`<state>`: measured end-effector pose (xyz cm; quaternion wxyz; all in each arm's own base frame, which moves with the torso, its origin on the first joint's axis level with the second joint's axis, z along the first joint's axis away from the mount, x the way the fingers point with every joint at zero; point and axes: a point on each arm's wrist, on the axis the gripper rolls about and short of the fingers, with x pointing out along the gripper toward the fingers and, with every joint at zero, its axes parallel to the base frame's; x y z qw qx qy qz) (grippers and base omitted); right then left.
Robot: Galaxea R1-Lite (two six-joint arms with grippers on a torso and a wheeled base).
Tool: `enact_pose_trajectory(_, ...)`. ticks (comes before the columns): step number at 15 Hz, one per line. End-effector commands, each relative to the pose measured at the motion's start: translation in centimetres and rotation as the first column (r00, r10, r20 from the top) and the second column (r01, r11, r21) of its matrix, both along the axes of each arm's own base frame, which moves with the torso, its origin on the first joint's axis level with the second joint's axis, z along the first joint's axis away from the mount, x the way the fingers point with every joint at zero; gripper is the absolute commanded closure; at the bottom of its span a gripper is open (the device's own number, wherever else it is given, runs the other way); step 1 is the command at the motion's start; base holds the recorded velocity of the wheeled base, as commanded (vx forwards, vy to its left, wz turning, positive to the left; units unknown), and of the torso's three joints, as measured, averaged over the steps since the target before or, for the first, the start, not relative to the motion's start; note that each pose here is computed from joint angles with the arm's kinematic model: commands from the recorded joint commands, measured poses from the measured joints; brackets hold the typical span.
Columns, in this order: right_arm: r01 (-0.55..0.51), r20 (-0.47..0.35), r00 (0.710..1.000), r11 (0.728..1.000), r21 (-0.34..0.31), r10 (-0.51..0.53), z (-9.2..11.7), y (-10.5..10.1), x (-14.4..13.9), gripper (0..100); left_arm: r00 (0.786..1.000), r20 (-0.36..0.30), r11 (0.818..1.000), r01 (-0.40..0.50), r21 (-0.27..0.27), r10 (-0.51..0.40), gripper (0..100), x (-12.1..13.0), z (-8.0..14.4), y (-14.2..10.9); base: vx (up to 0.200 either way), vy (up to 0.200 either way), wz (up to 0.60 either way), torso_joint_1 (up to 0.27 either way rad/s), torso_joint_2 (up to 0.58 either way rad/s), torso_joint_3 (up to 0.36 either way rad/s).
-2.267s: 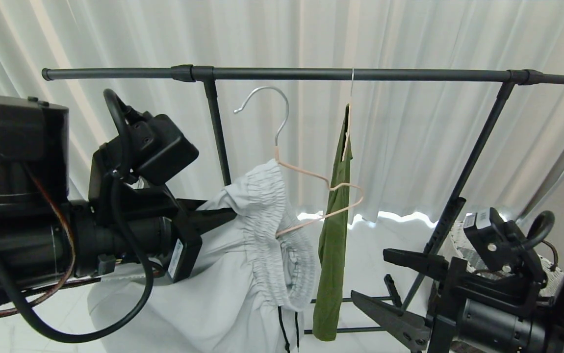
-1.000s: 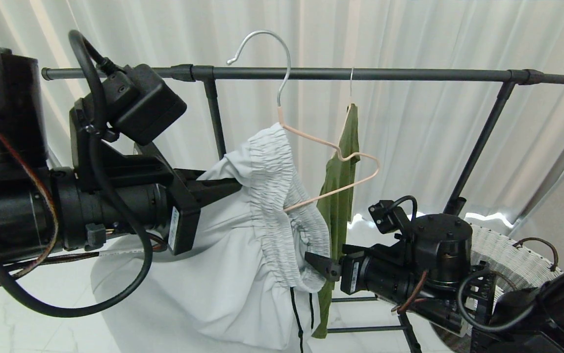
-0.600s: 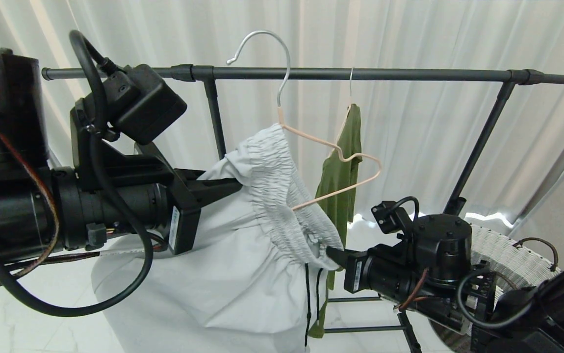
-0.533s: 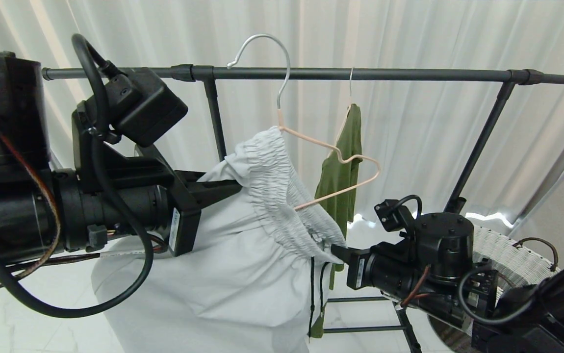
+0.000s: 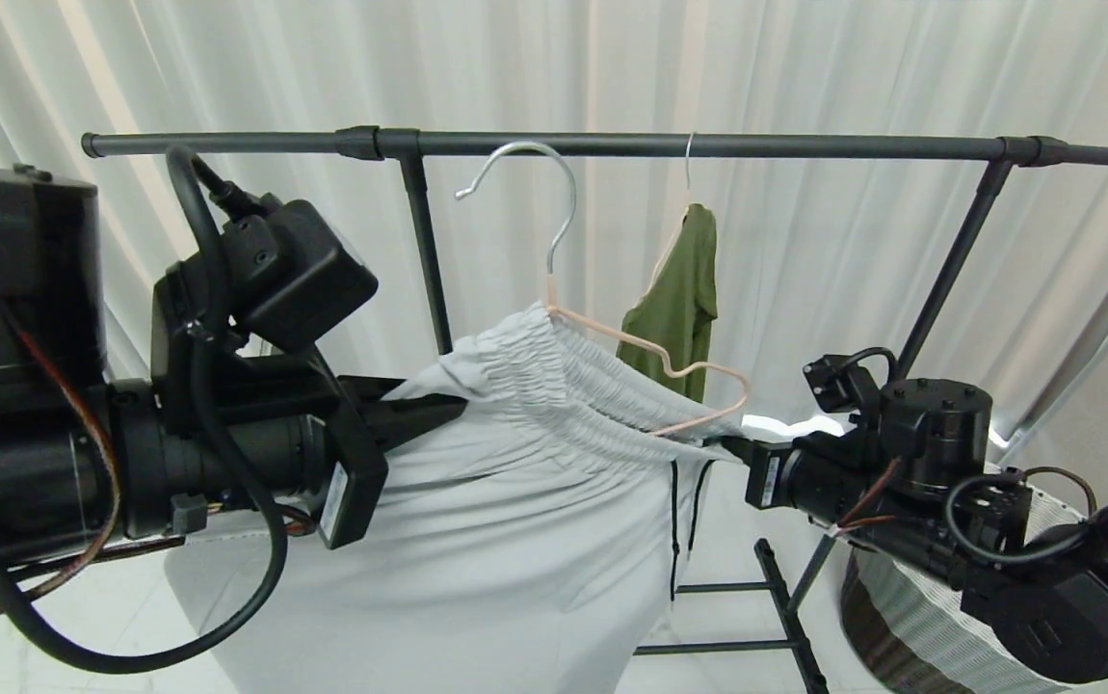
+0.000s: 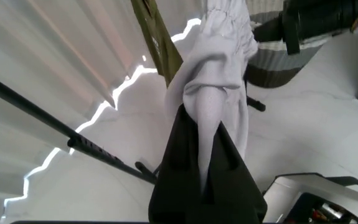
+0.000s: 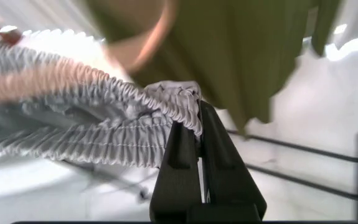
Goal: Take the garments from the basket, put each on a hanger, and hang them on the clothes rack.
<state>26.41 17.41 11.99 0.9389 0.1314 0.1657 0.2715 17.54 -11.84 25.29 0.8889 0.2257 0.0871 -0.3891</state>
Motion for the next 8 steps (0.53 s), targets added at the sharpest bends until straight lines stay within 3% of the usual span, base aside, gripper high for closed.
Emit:
enact_pose_trajectory(1, 0.020, 0.018, 1.000, 1.000, -0.005, -0.020, 0.4, -0.6, 0.3, 100, 1.000, -0.001, 1.000, -0.010, 0.027, 0.010, 100, -0.4, -0.7, 0.7, 0.000, 0.000, 0.00, 0.000, 0.00, 0.000)
enact_pose_trajectory(4, 0.004, 0.036, 0.999, 0.999, -0.031, -0.003, 1.3, -0.9, -0.2, 100, 0.996, 0.035, 0.988, -0.083, 0.133, 0.079, 100, -0.4, -1.9, 1.4, 0.000, 0.000, 0.00, 0.000, 0.00, 0.000)
enact_pose_trajectory(8, -0.006, 0.056, 0.998, 0.999, -0.052, 0.009, 2.4, -1.2, -0.9, 100, 0.991, 0.033, 0.974, -0.137, 0.183, 0.133, 100, -0.2, -2.7, 1.8, 0.000, 0.000, 0.00, 0.000, 0.00, 0.000)
